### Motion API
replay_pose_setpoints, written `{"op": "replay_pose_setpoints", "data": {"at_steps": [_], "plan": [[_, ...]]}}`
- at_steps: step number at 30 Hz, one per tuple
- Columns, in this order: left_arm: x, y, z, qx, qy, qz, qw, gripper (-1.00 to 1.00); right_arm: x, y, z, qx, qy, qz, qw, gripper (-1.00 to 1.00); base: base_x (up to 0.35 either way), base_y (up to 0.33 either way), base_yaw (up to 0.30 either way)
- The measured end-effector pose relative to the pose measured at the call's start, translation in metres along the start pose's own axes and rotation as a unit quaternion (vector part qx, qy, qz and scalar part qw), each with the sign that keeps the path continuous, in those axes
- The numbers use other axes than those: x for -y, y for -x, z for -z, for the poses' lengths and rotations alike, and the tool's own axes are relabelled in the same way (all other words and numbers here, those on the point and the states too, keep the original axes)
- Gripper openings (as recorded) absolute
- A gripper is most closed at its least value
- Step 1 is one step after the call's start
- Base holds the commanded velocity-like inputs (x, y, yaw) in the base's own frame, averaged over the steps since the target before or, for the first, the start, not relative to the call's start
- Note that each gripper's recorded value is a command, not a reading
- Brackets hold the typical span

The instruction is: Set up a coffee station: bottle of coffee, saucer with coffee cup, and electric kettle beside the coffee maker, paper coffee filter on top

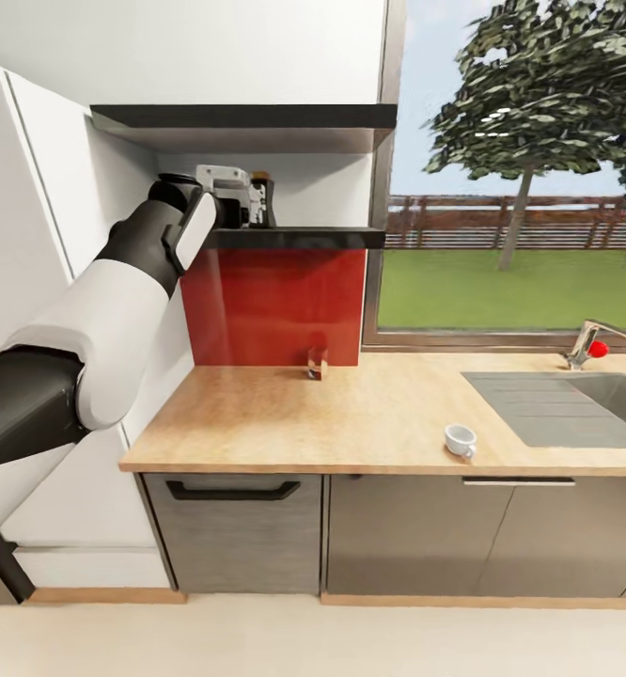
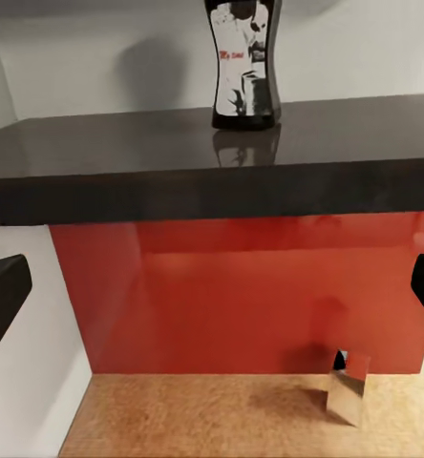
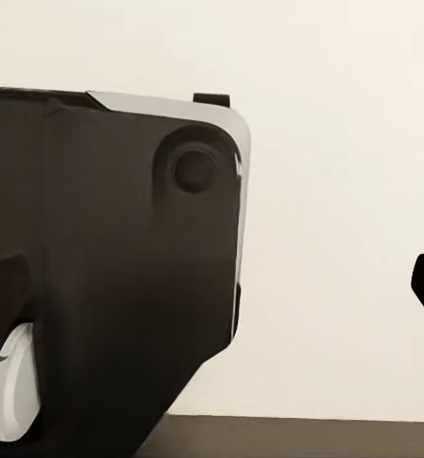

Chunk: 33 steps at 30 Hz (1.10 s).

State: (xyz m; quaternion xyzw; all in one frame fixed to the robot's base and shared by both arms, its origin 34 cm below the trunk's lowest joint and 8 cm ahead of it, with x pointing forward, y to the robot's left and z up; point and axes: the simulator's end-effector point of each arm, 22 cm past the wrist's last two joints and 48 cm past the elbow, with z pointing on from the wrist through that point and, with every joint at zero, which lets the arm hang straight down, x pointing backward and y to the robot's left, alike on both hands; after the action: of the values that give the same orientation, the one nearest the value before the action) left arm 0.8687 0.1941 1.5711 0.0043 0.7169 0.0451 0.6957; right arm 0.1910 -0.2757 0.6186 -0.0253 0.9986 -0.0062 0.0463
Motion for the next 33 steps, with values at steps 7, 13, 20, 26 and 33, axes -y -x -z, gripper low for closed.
{"op": "replay_pose_setpoints", "data": {"at_steps": [7,13,20,26,33], "plan": [[0.0,0.0,0.0,0.0,0.0,0.0,1.0,1.0,0.0,-0.001,0.0,0.0,0.001,0.007,1.0,1.0,0.312,0.0,-0.005],[-0.002,0.0,0.0,0.0,0.002,0.0,1.0,1.0,0.0,0.0,0.0,0.001,0.001,0.007,1.0,1.0,0.334,0.0,0.0],[-0.002,0.011,0.004,0.013,0.001,-0.001,0.9999,1.0,-0.001,0.0,0.0,0.0,0.001,0.007,1.0,1.0,0.286,0.0,0.0],[-0.003,0.041,0.017,0.049,0.001,0.004,0.9988,1.0,-0.001,-0.004,0.0,-0.002,0.001,0.007,1.0,1.0,0.035,0.0,0.0],[-0.002,0.044,0.019,0.053,0.0,0.006,0.9986,1.0,-0.001,-0.007,0.0,-0.003,0.001,0.007,1.0,1.0,0.096,0.0,0.0]]}}
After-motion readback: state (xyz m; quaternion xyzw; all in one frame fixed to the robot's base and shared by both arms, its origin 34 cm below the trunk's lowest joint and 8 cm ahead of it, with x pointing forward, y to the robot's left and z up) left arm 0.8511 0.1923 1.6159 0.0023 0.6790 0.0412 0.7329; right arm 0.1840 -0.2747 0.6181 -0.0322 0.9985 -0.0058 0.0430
